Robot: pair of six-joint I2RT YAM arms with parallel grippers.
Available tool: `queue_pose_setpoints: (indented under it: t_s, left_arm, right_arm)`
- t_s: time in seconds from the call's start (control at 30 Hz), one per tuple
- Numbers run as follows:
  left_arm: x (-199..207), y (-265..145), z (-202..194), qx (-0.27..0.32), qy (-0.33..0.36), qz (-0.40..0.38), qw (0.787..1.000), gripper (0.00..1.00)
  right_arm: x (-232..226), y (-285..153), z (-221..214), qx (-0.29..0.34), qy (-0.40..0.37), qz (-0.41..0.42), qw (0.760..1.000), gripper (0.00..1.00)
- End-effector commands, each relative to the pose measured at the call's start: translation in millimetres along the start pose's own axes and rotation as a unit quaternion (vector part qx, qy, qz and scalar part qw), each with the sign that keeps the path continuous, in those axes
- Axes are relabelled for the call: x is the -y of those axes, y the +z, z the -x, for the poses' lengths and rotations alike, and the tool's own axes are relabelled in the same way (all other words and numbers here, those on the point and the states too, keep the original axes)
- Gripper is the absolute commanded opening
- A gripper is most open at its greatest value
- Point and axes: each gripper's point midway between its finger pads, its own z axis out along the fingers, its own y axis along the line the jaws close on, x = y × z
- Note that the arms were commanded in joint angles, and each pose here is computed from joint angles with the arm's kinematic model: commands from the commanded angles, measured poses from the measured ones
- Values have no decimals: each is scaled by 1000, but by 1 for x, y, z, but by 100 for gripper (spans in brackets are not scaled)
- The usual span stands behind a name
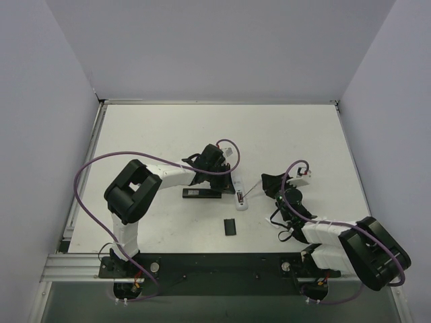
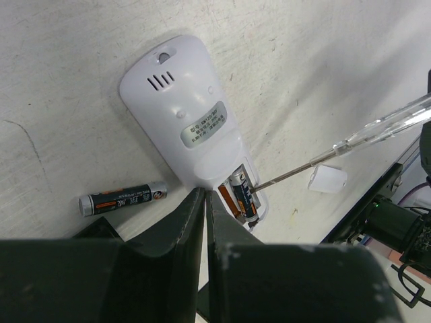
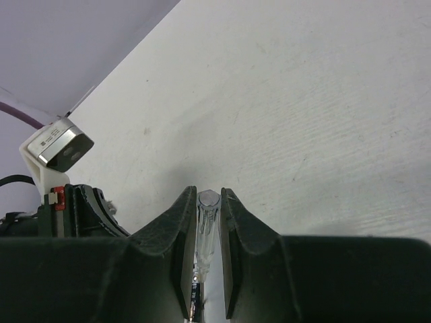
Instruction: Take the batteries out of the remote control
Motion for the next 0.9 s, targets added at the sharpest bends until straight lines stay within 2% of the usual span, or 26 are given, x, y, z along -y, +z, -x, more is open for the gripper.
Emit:
queue_pose_setpoints:
  t_s: [0.0, 0.33, 0.67, 0.87]
  left_arm:
    - [3, 13, -12, -9, 7, -11, 1000, 17]
    - [3, 14, -15, -12, 7, -12, 1000, 16]
    - [13, 8, -3, -2, 17, -21, 1000, 17]
    - [41, -3, 26, 19, 43, -40, 998, 24]
  right_arm:
    - [31, -8, -23, -33, 10, -52, 998, 0]
    - [30, 3, -25, -30, 54, -72, 996, 0]
    - [16, 5, -13, -25, 25, -59, 998, 0]
    - [-12, 6, 3, -25, -11, -14, 1000, 0]
